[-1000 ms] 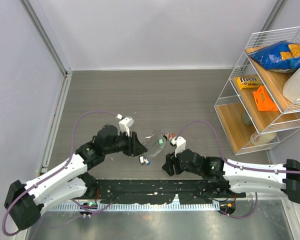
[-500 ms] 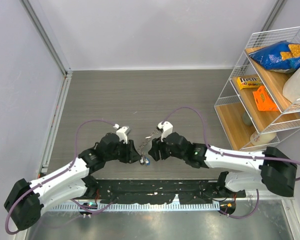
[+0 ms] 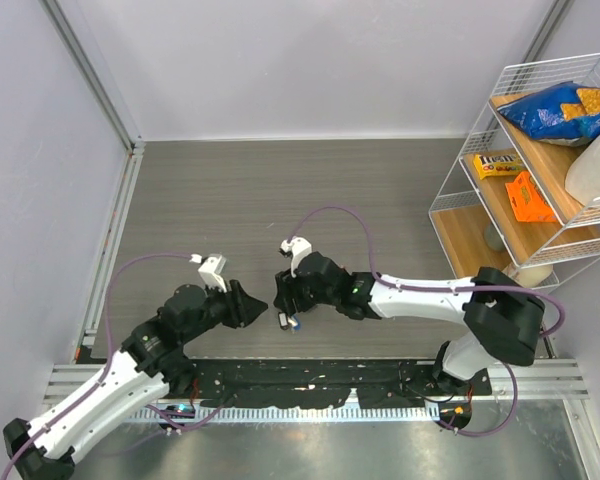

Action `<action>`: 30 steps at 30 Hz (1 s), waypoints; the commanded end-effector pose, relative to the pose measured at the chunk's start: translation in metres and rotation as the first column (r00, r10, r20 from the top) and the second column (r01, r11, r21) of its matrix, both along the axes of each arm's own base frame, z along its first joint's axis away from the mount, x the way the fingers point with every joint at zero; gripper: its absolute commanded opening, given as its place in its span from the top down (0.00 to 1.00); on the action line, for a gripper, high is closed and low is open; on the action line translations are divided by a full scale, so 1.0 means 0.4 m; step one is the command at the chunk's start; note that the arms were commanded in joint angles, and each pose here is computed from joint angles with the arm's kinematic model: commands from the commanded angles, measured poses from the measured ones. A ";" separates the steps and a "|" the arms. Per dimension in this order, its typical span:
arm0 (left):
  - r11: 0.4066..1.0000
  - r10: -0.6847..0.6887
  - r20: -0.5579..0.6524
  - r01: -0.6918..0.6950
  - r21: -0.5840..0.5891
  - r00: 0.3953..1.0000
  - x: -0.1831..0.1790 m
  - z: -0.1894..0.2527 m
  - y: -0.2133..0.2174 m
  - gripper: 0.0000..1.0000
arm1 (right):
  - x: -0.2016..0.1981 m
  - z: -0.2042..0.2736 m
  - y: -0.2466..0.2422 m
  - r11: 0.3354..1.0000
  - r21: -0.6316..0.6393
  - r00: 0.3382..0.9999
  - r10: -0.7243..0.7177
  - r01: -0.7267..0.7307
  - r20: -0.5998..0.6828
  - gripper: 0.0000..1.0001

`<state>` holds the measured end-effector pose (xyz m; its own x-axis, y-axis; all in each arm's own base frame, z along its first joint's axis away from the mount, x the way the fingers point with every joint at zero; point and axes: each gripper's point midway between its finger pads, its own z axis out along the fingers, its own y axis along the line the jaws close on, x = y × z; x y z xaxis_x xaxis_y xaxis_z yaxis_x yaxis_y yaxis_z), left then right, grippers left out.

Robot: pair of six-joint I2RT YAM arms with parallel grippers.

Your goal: Put the keys on the keyring

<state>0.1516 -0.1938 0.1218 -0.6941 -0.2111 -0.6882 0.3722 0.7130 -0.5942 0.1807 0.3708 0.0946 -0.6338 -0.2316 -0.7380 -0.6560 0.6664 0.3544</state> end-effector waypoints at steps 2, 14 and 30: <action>0.996 0.089 0.035 -0.090 0.012 0.995 0.012 -0.004 0.045 0.56 | 0.005 -0.015 0.008 0.999 -0.043 1.000 0.011 -0.011 -0.014 0.46; 0.998 0.061 0.035 -0.061 0.018 0.998 0.007 -0.019 0.037 0.56 | -0.022 -0.096 0.047 0.996 -0.084 0.994 0.016 -0.025 -0.107 0.46; 0.998 0.056 0.057 -0.056 0.007 0.997 -0.002 -0.011 0.045 0.56 | -0.071 -0.188 -0.294 0.902 -0.373 0.967 -0.253 0.220 -0.042 0.94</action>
